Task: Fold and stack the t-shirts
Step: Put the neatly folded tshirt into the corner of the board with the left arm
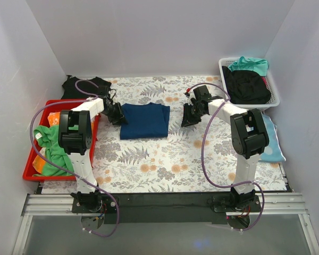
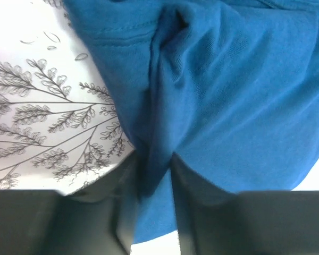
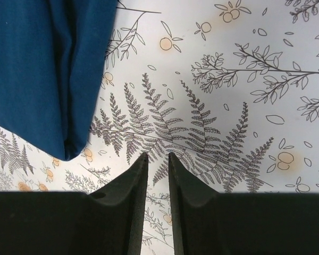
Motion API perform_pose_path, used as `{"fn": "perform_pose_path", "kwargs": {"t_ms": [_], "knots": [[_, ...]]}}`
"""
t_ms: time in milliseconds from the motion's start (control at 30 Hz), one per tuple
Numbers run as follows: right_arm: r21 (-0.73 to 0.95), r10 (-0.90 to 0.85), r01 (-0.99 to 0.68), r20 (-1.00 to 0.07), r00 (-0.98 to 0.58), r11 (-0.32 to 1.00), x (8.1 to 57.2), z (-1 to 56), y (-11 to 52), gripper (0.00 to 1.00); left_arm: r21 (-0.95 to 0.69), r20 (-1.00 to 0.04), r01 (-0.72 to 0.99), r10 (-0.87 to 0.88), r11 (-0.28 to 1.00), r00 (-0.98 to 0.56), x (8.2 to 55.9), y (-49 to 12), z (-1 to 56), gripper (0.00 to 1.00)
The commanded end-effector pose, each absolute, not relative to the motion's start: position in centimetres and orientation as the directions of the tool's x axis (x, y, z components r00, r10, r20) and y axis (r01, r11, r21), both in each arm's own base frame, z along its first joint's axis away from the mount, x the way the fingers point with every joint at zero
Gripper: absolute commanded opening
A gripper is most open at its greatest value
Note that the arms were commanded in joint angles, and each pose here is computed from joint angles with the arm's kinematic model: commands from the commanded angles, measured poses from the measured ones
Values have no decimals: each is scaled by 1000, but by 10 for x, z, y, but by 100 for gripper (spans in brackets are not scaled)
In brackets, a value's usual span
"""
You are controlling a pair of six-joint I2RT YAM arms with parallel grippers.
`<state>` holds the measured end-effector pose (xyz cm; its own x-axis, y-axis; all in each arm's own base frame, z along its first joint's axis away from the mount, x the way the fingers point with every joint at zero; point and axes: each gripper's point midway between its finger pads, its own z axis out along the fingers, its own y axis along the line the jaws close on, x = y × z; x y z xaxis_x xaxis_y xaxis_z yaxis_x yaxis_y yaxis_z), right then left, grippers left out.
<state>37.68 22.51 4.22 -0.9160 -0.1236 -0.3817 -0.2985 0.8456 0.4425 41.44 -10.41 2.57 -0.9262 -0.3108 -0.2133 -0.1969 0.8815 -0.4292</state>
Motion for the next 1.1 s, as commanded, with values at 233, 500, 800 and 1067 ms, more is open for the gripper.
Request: {"fn": "perform_pose_path", "kwargs": {"t_ms": [233,500,800,1067], "knots": [[442,-112,-321,-437,-893,837,385,62,229,27,-321,-161,-181,-241,930,-957,407,-102,-6,0],[450,-104,-321,-444,-890,833,384,68,230,26,-63,-463,-173,-183,983,-868,471,-73,60,0],[474,-84,-321,-454,-887,820,386,81,235,26,140,-670,-277,-115,950,-734,536,-31,122,0],[505,-63,-307,-443,-894,806,381,89,239,26,183,-757,-263,-34,947,-653,596,-28,134,0]]}}
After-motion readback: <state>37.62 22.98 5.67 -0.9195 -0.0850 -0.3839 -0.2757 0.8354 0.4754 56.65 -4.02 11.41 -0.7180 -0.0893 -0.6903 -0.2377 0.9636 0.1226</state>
